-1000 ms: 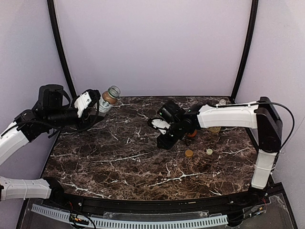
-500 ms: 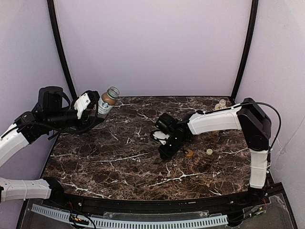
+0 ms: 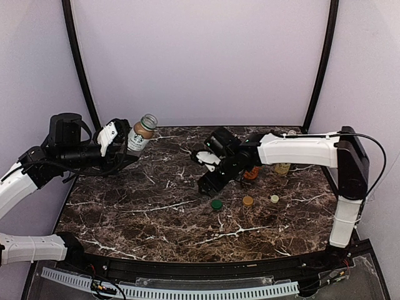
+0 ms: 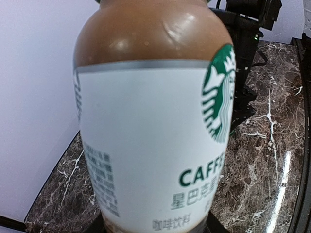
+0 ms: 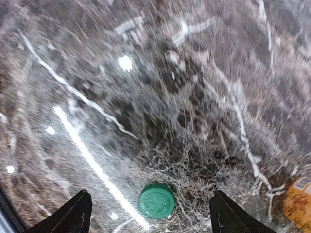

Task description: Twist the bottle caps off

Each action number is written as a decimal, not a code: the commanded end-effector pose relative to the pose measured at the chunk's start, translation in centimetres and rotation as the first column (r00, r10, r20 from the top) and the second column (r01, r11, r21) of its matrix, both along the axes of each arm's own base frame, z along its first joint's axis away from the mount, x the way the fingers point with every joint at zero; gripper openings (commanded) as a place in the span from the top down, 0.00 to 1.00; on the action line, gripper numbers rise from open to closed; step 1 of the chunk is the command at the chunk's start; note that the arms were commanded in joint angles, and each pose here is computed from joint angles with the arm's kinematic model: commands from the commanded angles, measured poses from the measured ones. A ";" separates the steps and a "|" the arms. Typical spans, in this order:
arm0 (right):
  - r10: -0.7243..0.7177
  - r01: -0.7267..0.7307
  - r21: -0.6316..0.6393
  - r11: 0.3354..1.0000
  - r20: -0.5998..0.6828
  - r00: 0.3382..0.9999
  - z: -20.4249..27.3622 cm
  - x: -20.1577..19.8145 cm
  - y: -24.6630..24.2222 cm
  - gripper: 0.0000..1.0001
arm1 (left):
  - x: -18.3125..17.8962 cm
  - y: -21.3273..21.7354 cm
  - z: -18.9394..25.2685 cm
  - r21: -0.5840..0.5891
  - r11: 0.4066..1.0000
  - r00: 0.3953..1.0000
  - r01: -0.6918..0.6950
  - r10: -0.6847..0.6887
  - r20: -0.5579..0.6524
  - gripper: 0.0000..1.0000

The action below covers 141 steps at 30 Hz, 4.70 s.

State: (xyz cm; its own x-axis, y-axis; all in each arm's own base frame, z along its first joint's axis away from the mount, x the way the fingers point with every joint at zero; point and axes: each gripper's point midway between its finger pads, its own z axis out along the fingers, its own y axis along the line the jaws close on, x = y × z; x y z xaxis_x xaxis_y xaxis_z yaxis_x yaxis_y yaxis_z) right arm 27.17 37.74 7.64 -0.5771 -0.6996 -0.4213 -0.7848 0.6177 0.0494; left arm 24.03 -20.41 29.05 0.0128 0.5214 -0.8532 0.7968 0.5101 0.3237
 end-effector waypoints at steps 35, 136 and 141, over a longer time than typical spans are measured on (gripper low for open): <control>0.199 -0.628 0.760 0.167 0.598 0.777 35.2 -9.9 14.7 0.87 | -3.9 -3.3 3.7 -0.212 0.949 0.964 0.233 -0.254 -0.078 0.65; -0.922 0.737 0.561 0.377 0.302 0.242 15.8 2.4 -41.0 0.01 | 1.5 16.7 -12.5 -0.402 0.600 0.721 -0.692 0.609 -0.332 0.01; -0.915 0.675 0.618 0.402 0.298 0.272 11.5 -0.1 -39.8 0.01 | 1.4 17.0 -12.6 -0.406 0.595 0.718 -0.694 0.612 -0.330 0.01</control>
State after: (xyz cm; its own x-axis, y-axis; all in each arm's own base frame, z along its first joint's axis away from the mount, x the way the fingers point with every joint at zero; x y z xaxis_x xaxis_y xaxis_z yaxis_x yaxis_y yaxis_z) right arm 28.22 -3.08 21.54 -0.3848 0.2096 -0.8989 0.2203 0.9666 0.1311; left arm 25.49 -3.47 16.62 -0.3200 -0.1340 -0.9379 0.1905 0.9606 -0.2022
